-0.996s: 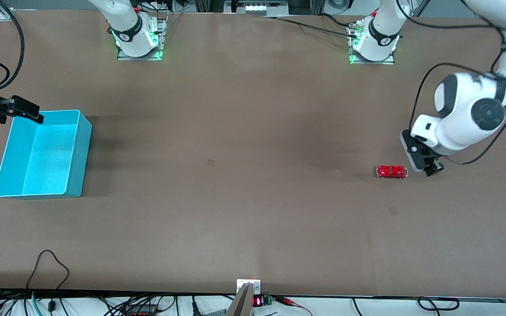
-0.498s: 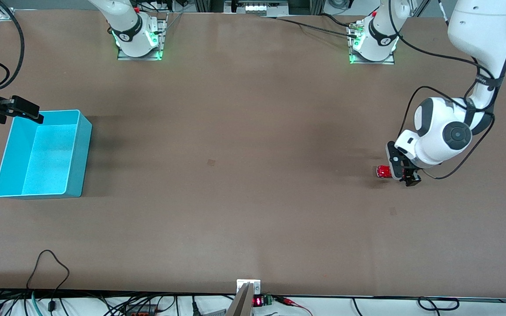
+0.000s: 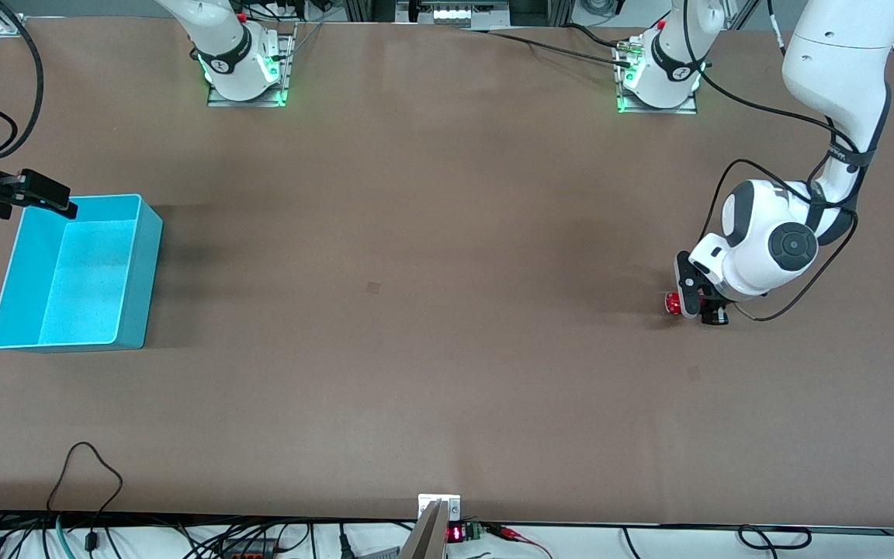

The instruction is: Wind red beetle toy and store in blue box

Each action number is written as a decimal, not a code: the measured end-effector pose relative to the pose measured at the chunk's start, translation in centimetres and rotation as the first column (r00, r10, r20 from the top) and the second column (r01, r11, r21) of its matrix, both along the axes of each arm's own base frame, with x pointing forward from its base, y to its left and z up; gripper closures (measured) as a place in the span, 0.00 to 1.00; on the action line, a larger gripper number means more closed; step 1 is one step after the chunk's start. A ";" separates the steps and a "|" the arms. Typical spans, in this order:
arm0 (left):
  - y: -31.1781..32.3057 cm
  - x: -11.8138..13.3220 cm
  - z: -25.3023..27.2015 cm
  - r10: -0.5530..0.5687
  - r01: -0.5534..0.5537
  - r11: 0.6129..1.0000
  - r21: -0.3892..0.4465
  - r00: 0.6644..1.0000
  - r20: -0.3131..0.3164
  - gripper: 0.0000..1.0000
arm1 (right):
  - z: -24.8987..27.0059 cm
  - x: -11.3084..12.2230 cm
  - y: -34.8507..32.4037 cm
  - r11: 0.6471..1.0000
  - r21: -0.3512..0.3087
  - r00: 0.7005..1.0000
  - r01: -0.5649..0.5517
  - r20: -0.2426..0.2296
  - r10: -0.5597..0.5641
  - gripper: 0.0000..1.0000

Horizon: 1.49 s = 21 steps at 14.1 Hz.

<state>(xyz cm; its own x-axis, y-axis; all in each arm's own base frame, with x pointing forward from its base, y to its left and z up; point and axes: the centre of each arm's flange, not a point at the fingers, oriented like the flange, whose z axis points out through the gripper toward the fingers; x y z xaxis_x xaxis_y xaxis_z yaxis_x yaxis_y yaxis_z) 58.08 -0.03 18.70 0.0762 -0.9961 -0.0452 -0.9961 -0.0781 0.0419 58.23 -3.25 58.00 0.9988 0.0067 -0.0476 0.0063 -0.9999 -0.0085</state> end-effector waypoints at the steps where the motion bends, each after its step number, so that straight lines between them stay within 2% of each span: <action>1: 0.0 0.0 0.0 -0.001 0.001 1.000 0.000 1.000 0.000 0.56 | 0.0 0.0 0.0 1.000 0.000 1.000 0.000 0.000 0.000 0.00; 8: 0.9 0.0 0.0 -0.049 0.049 0.999 -0.002 0.999 -0.003 0.56 | 0.0 0.0 0.9 1.000 0.000 1.000 -0.015 0.001 0.015 0.00; 17: 13.6 -0.1 0.0 -0.064 0.064 0.998 -0.008 0.998 0.008 0.56 | 0.0 0.1 1.0 1.000 0.000 1.000 -0.018 0.001 0.018 0.00; 21: 15.0 0.0 0.0 -0.059 0.059 0.998 -0.007 0.998 0.012 0.56 | 0.0 0.1 1.0 1.000 0.000 1.000 -0.018 0.001 0.018 0.00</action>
<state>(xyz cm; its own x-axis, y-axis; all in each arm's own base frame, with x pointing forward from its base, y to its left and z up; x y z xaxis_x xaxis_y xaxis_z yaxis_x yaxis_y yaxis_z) 58.03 14.98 18.70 0.0180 -0.9992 -0.0371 -0.9993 -0.0191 0.0307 58.29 -2.23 58.01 0.9986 0.0244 -0.0465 0.0240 -0.9997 -0.0086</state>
